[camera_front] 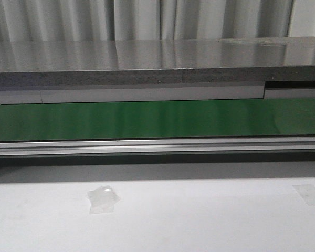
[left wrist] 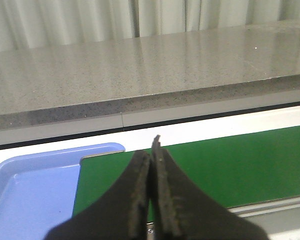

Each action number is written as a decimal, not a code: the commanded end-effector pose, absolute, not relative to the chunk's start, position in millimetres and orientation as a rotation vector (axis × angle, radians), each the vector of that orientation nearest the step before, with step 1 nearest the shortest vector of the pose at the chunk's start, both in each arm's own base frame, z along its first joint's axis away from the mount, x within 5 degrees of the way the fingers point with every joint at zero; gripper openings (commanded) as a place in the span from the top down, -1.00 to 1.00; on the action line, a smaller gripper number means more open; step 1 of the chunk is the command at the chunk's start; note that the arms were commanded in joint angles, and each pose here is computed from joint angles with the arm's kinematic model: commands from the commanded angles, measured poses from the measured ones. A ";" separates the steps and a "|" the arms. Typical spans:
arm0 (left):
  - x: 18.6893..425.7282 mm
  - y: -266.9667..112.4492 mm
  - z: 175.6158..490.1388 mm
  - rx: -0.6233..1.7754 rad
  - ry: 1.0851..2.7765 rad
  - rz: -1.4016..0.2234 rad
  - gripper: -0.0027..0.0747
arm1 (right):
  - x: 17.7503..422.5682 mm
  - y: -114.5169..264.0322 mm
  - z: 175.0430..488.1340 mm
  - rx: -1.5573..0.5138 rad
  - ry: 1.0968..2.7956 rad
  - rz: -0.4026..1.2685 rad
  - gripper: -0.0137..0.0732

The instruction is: Move button from left to right

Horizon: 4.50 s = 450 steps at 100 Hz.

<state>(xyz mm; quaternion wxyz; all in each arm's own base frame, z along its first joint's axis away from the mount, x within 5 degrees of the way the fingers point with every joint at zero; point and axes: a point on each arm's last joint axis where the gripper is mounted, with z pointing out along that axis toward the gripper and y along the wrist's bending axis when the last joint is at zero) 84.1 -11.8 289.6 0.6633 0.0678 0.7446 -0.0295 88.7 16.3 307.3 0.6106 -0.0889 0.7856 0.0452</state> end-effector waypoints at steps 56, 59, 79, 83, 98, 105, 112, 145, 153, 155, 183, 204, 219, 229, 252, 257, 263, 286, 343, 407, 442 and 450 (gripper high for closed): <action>84.5 -10.9 305.9 0.119 1.587 -0.080 0.98 | 89.9 13.7 321.0 -0.163 1.728 0.087 0.84; 84.5 -10.9 305.9 0.119 1.587 -0.080 0.98 | 90.0 13.1 321.1 -0.154 1.727 0.085 0.84; 84.5 -10.9 305.9 0.119 1.587 -0.080 0.98 | 88.5 5.8 322.7 -0.050 1.715 0.051 0.84; 84.5 -10.9 305.9 0.119 1.587 -0.080 0.98 | 87.5 4.3 323.6 -0.029 1.703 0.045 0.84; 84.5 -10.9 305.9 0.119 1.587 -0.080 0.98 | 83.2 3.6 324.9 -0.019 1.644 0.050 0.84; 84.5 -10.9 305.9 0.119 1.587 -0.080 0.98 | 81.4 4.5 319.9 -0.031 1.613 0.056 0.84; 84.5 -10.9 305.9 0.119 1.587 -0.080 0.98 | 79.5 4.7 309.5 -0.034 1.587 0.060 0.84; 84.5 -10.9 305.9 0.119 1.587 -0.080 0.98 | 58.9 3.8 245.9 -0.019 1.503 0.084 0.84; 84.5 -10.9 305.9 0.119 1.587 -0.080 0.98 | 53.3 3.5 236.7 -0.012 1.475 0.093 0.84; 84.5 -10.9 305.9 0.119 1.587 -0.080 0.98 | 51.9 3.4 234.5 -0.012 1.465 0.093 0.84; 84.5 -10.9 305.9 0.119 1.587 -0.080 0.98 | 54.3 3.6 211.3 -0.003 1.481 0.104 0.84; 84.5 -10.9 305.9 0.119 1.587 -0.080 0.98 | 54.8 3.6 207.9 -0.002 1.500 0.104 0.84; 84.5 -10.9 305.9 0.119 1.587 -0.080 0.98 | 54.8 3.6 207.5 -0.001 1.504 0.105 0.84; 84.5 -10.9 305.9 0.119 1.587 -0.080 0.98 | 54.8 3.6 207.5 -0.001 1.505 0.105 0.84; 84.5 -10.9 305.9 0.119 1.587 -0.080 0.98 | 54.8 3.6 207.5 -0.001 1.505 0.105 0.84; 84.5 -10.9 305.9 0.119 1.587 -0.080 0.98 | 54.8 3.6 207.5 -0.001 1.505 0.105 0.84; 84.5 -10.9 305.9 0.119 1.587 -0.080 0.98 | 54.8 3.6 207.5 -0.001 1.505 0.105 0.84; 84.5 -10.9 305.9 0.119 1.587 -0.080 0.98 | 54.8 3.6 207.5 -0.001 1.505 0.105 0.84; 84.0 -8.7 306.8 0.148 1.548 -0.010 0.98 | 54.8 3.6 207.5 -0.001 1.505 0.105 0.84; 53.9 -3.3 236.3 0.099 1.478 -0.001 0.98 | 54.8 3.6 207.5 -0.001 1.505 0.105 0.84; 53.5 -0.4 209.5 0.023 1.475 0.009 0.98 | 54.8 3.6 207.5 -0.001 1.505 0.105 0.84; 54.2 -0.9 206.4 0.027 1.456 0.005 0.98 | 54.8 3.6 207.5 -0.001 1.505 0.105 0.84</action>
